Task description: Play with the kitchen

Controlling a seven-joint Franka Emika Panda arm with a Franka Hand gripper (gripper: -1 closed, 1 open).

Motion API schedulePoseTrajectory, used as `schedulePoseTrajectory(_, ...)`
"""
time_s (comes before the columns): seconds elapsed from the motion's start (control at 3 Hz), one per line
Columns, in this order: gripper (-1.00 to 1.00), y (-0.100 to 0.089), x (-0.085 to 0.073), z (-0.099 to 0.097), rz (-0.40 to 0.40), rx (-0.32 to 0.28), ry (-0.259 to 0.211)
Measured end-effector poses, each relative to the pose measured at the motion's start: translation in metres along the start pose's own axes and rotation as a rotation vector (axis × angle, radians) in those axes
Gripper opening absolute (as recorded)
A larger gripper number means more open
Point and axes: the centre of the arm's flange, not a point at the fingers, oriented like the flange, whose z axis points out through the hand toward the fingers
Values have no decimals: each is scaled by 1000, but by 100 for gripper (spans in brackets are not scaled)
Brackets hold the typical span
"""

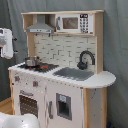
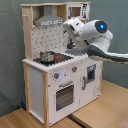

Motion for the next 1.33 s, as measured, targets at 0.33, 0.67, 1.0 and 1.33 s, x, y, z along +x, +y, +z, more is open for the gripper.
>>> schedulePoseTrajectory(0.33,100,-1,8,20,20,65,-30)
schedulePoseTrajectory(0.67,100,-6,13,38,25,129,-57)
schedulePoseTrajectory(1.0,100,-7,17,57,26,199,-84)
schedulePoseTrajectory(1.33,100,-1,19,73,10,266,-117)
